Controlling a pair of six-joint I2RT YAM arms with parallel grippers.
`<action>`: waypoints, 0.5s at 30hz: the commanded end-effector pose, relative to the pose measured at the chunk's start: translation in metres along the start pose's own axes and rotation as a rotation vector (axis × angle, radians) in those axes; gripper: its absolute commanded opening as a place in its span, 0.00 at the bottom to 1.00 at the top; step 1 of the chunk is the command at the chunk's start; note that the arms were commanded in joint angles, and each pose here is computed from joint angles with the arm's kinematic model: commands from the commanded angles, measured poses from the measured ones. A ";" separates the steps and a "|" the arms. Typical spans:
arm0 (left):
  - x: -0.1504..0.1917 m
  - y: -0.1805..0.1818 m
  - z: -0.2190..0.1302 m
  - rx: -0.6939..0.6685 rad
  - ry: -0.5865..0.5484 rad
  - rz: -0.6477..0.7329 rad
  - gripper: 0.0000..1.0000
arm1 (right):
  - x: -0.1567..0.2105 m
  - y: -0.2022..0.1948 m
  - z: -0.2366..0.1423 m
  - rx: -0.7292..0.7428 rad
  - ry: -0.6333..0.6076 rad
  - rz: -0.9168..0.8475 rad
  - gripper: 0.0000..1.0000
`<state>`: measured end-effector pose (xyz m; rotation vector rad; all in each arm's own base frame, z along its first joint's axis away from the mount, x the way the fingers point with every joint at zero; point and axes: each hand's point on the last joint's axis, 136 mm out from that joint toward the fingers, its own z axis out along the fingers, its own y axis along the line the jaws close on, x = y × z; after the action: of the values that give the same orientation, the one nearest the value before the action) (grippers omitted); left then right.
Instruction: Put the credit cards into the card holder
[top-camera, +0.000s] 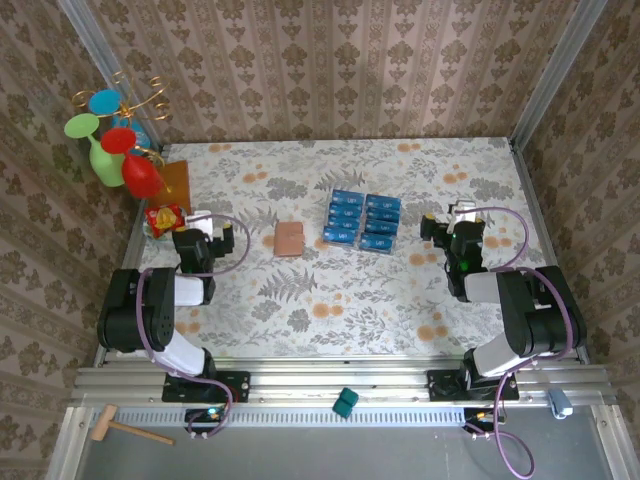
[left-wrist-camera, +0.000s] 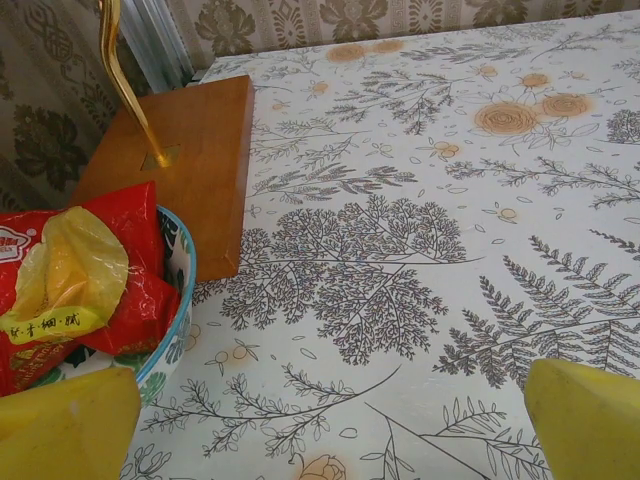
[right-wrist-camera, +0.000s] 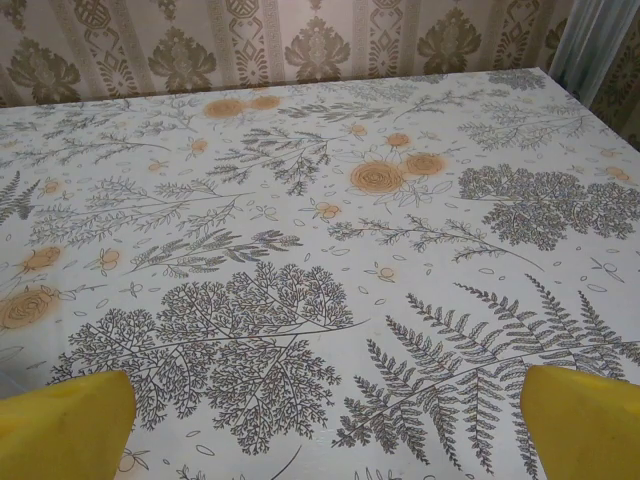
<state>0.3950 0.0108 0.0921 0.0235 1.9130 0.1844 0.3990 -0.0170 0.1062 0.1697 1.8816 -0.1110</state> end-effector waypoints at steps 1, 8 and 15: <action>-0.006 0.002 0.000 -0.010 -0.024 -0.017 1.00 | 0.007 -0.003 0.000 0.020 0.014 -0.023 1.00; -0.006 0.002 0.001 -0.009 -0.021 -0.016 1.00 | 0.007 -0.004 -0.001 0.020 0.013 -0.022 1.00; -0.005 0.002 0.001 -0.011 -0.019 -0.014 1.00 | 0.007 -0.003 -0.001 0.020 0.013 -0.021 1.00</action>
<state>0.3950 0.0112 0.0921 0.0229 1.9130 0.1855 0.3990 -0.0170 0.1062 0.1697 1.8816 -0.1110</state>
